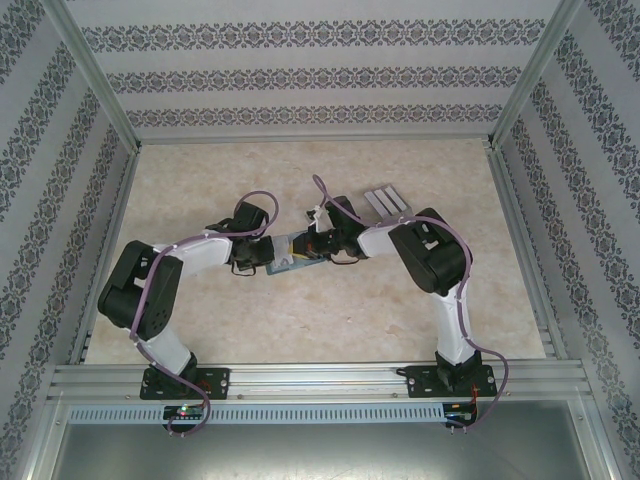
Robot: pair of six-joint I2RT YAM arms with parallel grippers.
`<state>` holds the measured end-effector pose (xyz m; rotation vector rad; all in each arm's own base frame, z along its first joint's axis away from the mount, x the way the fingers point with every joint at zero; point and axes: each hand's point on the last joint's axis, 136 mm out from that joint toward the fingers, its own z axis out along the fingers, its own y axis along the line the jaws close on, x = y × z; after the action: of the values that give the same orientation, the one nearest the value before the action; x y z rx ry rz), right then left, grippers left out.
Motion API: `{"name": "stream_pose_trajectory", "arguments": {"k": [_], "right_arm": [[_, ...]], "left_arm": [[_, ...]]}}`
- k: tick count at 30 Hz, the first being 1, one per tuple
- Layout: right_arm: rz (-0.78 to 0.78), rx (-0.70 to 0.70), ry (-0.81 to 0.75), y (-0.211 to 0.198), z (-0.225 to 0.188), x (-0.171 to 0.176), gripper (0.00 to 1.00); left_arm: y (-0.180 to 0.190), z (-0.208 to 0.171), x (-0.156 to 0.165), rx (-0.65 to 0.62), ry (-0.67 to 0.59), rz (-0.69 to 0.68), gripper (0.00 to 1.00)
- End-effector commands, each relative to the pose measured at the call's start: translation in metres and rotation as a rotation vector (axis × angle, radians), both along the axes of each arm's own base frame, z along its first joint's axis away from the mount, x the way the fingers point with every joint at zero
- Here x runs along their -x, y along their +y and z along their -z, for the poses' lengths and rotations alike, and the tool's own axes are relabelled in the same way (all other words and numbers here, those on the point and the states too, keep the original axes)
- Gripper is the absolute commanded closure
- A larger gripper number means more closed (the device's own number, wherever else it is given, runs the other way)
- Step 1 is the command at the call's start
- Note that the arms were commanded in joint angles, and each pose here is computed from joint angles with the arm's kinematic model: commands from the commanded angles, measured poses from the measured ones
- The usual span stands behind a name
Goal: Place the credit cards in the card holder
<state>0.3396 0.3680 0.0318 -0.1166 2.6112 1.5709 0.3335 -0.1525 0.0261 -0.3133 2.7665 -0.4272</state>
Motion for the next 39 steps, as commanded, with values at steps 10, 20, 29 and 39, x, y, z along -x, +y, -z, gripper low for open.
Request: {"name": "stream_pose_trajectory", "arguments": {"k": [10, 20, 29, 39], "right_arm": [[0.057, 0.147, -0.124, -0.025, -0.023, 0.008, 0.69], [0.116, 0.612, -0.309, -0.081, -0.031, 0.001, 0.55], [-0.001, 1.003, -0.459, -0.078, -0.015, -0.01, 0.4], [0.006, 1.229, -0.526, -0.087, -0.008, -0.022, 0.4]], "left_arm": [[0.015, -0.058, 0.017, 0.066, -0.069, -0.01, 0.84], [0.028, -0.031, 0.022, 0.065, 0.012, -0.053, 0.53], [0.015, -0.011, 0.016, 0.144, 0.061, -0.062, 0.39], [0.014, -0.01, 0.012, 0.159, 0.056, -0.069, 0.39]]}}
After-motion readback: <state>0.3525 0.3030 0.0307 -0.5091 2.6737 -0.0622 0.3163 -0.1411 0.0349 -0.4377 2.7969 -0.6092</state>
